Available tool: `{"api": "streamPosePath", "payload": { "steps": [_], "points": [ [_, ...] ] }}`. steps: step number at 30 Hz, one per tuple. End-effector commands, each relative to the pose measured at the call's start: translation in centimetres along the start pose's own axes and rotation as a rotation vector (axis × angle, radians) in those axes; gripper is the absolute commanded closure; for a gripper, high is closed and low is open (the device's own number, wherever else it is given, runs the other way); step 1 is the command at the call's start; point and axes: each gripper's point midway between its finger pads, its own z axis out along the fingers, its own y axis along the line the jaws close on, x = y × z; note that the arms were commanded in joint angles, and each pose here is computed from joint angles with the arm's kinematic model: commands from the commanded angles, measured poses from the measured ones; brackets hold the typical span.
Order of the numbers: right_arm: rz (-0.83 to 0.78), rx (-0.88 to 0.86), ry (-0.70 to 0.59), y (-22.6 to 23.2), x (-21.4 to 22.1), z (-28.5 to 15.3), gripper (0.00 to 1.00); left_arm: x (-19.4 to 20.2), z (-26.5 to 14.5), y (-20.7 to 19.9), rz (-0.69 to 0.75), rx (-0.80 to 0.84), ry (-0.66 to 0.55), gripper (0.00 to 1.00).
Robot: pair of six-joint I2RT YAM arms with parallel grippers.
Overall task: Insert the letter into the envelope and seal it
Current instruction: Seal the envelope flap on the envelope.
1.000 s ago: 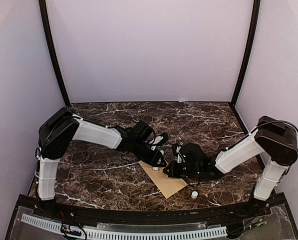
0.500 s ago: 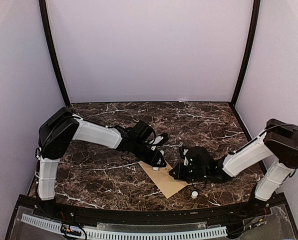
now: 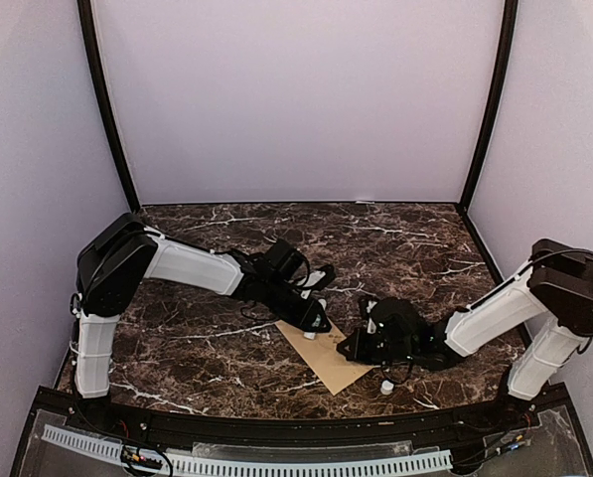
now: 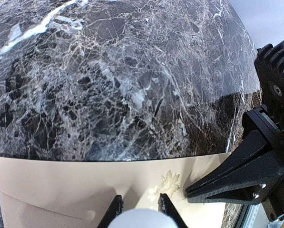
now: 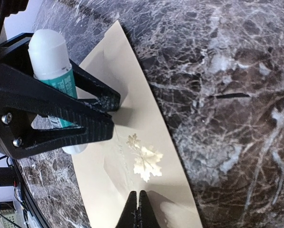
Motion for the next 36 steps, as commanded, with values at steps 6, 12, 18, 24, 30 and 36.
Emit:
{"api": "streamPosePath", "payload": {
  "steps": [6, 12, 18, 24, 30, 36],
  "points": [
    [-0.025, 0.074, -0.007, -0.2, -0.7, 2.8, 1.00, 3.4, 0.1, 1.0, -0.059, -0.040, 0.117, 1.00],
    [-0.025, 0.078, -0.001, -0.3, -0.9, 4.3, 1.00, 3.4, 0.1, 0.7, -0.066, -0.021, 0.118, 1.00],
    [-0.012, 0.085, 0.009, -1.1, -0.3, 3.7, 1.00, 1.8, -0.6, 0.7, -0.036, -0.053, 0.085, 1.00],
    [-0.003, 0.089, 0.040, -1.9, 1.2, 3.0, 1.00, -1.9, -2.4, 1.5, -0.040, -0.054, -0.002, 0.99],
    [0.000, 0.083, 0.052, -1.6, 1.8, 2.8, 1.00, -2.7, -2.4, 2.1, -0.034, -0.059, -0.029, 0.99],
    [0.000, 0.083, 0.052, -1.5, 1.9, 2.7, 1.00, -2.2, -1.7, 2.5, -0.023, -0.055, -0.019, 0.99]
  ]
}}
